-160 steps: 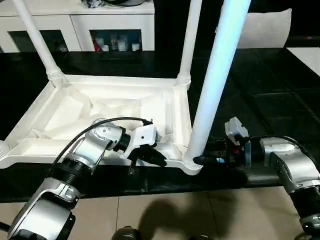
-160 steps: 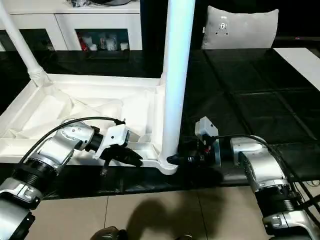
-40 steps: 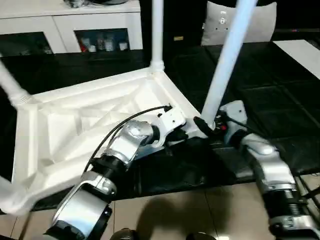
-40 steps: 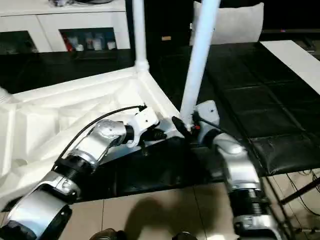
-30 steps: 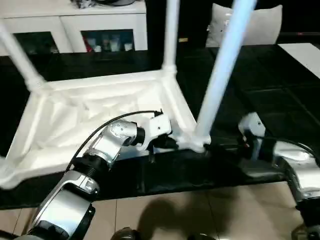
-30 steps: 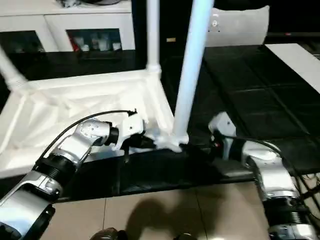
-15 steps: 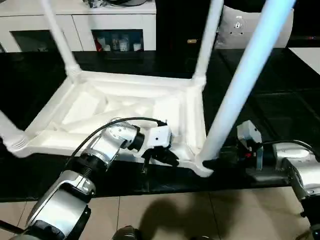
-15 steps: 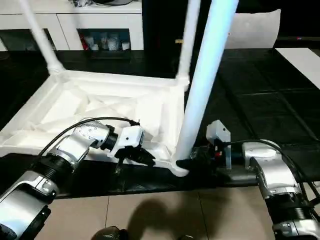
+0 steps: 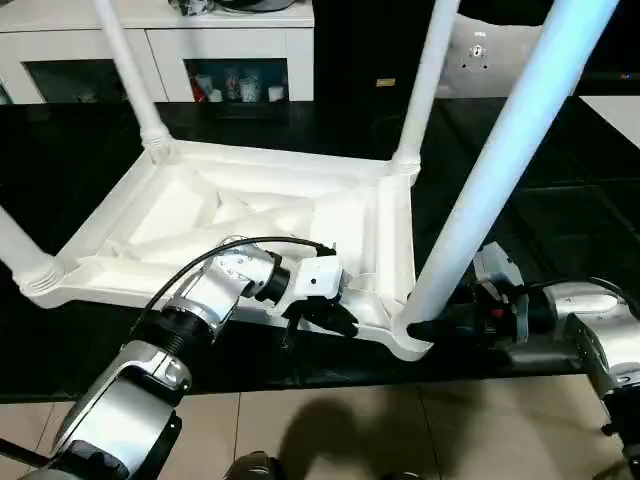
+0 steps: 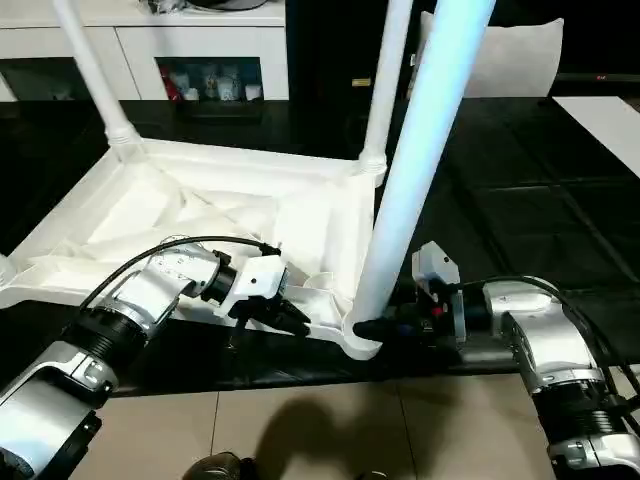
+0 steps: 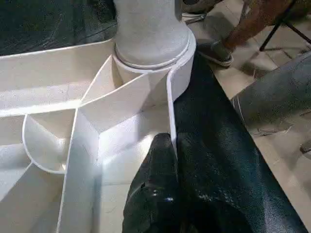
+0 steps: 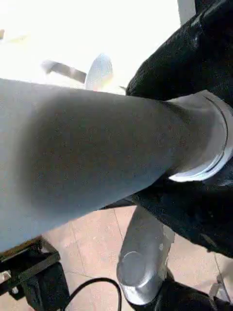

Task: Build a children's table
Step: Rotate leg to tighten

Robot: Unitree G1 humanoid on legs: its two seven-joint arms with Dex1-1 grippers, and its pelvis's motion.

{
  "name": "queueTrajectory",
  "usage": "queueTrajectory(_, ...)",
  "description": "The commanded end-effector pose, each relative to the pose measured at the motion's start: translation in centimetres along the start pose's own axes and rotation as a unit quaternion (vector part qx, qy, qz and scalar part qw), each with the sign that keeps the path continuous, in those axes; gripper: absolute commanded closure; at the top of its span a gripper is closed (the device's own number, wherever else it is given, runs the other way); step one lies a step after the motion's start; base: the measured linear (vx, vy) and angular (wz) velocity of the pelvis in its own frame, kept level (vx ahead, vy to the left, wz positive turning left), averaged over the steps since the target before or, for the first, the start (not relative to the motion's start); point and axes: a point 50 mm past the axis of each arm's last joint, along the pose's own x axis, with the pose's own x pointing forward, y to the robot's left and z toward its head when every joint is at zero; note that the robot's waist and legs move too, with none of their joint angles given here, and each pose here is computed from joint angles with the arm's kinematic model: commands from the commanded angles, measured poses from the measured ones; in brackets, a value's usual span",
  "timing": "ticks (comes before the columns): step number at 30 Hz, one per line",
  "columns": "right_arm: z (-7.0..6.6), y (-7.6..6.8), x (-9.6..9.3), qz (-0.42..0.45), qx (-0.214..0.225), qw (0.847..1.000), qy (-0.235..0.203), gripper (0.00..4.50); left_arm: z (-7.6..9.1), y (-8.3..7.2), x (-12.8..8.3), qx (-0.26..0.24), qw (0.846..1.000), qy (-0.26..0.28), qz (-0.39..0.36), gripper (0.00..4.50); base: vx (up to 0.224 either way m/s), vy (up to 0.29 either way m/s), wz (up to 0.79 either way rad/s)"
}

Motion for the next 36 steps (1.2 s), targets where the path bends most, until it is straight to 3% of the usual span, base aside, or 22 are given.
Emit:
queueTrajectory(1,0.2,0.2,0.2,0.027,0.002,1.000,0.002,2.45,0.8,0.4,-0.1,0.026,1.000,-0.001,0.003,4.50,0.000,0.000,0.00)
queueTrajectory(7,0.1,0.5,0.6,0.033,0.008,0.999,-0.004,2.55,0.8,0.6,0.0,0.014,1.000,-0.006,0.018,4.50,0.000,0.000,0.00)
queueTrajectory(16,0.3,1.1,3.4,-0.062,0.043,0.994,-0.074,2.55,2.1,2.4,1.5,-0.046,0.991,-0.037,0.116,4.50,0.000,0.000,0.00)
queueTrajectory(19,0.2,1.3,4.1,-0.086,0.050,0.992,-0.072,2.55,2.6,3.1,2.1,-0.062,0.986,-0.043,0.146,4.50,0.000,0.000,0.00)
queueTrajectory(22,0.0,-0.2,5.4,-0.200,0.081,0.974,-0.068,2.56,3.3,4.2,2.9,-0.093,0.974,-0.047,0.200,4.50,0.000,0.000,0.00)
queueTrajectory(25,0.0,-1.1,6.0,-0.262,0.088,0.959,-0.060,2.57,3.7,4.7,3.2,-0.105,0.968,-0.047,0.224,4.50,0.000,0.000,0.00)
queueTrajectory(27,0.2,-2.2,6.6,-0.330,0.115,0.934,-0.067,2.58,4.2,5.2,3.4,-0.112,0.961,-0.051,0.247,4.50,0.000,0.000,0.00)
queueTrajectory(28,0.3,-2.9,6.9,-0.378,0.129,0.914,-0.069,2.59,4.6,5.6,3.5,-0.115,0.957,-0.052,0.261,4.50,0.000,0.000,0.00)
queueTrajectory(29,0.4,-2.9,7.0,-0.382,0.130,0.912,-0.070,2.59,4.6,5.6,3.5,-0.115,0.957,-0.052,0.261,4.50,0.000,0.000,0.00)
queueTrajectory(31,0.6,-3.4,7.2,-0.419,0.138,0.894,-0.073,2.59,4.8,5.8,3.6,-0.115,0.955,-0.053,0.269,4.50,0.000,0.000,0.00)
queueTrajectory(33,1.1,-4.1,7.6,-0.472,0.177,0.859,-0.092,2.59,5.3,6.1,3.7,-0.103,0.953,-0.053,0.278,4.50,0.000,0.000,0.00)
queueTrajectory(35,1.4,-4.4,7.7,-0.499,0.177,0.843,-0.091,2.03,5.4,6.2,3.9,-0.088,0.954,-0.048,0.283,4.50,0.000,0.000,0.00)
queueTrajectory(36,1.5,-4.4,7.7,-0.506,0.172,0.841,-0.088,2.03,5.4,6.2,3.9,-0.083,0.954,-0.047,0.283,4.50,0.000,0.000,0.00)
